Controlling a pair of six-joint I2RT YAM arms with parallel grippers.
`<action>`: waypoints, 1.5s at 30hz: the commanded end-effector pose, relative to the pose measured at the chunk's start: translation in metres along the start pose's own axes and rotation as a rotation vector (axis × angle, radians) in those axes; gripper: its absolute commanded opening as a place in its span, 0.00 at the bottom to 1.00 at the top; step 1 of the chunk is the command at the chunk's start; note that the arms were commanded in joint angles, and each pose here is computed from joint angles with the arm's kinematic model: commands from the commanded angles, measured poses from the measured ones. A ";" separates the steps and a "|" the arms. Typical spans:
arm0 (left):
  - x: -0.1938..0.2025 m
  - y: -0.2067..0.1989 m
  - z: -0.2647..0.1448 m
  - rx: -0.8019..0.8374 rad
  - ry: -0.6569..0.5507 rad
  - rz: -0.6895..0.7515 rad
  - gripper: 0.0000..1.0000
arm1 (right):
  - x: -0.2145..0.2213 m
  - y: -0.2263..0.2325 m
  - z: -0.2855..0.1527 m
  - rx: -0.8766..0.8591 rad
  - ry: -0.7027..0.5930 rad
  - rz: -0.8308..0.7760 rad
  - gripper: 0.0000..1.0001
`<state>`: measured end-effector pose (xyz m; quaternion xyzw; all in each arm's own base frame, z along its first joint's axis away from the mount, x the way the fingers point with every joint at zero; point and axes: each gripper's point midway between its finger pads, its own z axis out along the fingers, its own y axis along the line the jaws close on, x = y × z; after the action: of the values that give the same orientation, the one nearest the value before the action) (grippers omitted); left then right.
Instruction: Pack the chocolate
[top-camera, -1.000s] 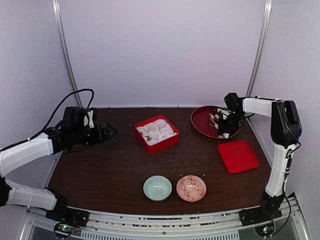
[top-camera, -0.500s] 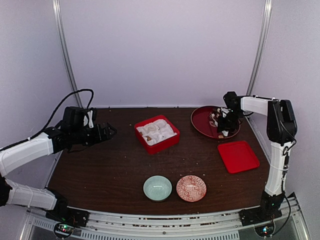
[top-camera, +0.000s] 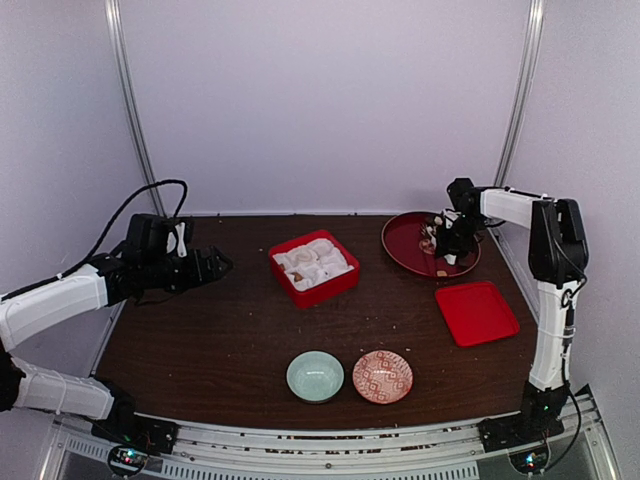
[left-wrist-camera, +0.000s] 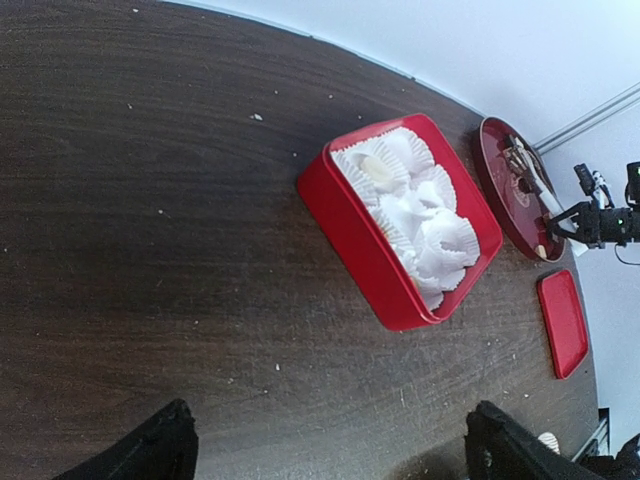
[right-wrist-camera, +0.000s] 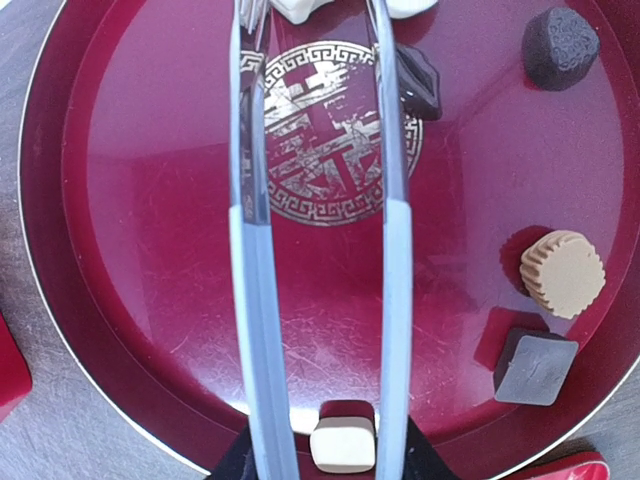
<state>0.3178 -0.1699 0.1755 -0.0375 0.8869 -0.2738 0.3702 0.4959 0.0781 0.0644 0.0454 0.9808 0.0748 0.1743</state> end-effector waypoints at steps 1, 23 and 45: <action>-0.010 -0.004 -0.001 0.017 -0.029 0.016 0.96 | -0.006 -0.005 -0.006 0.013 -0.012 0.007 0.31; -0.011 -0.008 0.000 0.041 -0.031 0.004 0.96 | 0.038 0.017 -0.055 -0.145 -0.016 -0.076 0.17; -0.014 -0.011 0.001 0.048 -0.032 0.005 0.96 | 0.047 0.077 -0.089 -0.240 -0.053 -0.193 0.16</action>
<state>0.3172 -0.1729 0.1720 -0.0340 0.8888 -0.2791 0.3618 0.4171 0.1393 0.1081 -0.0537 0.9697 0.1703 0.1666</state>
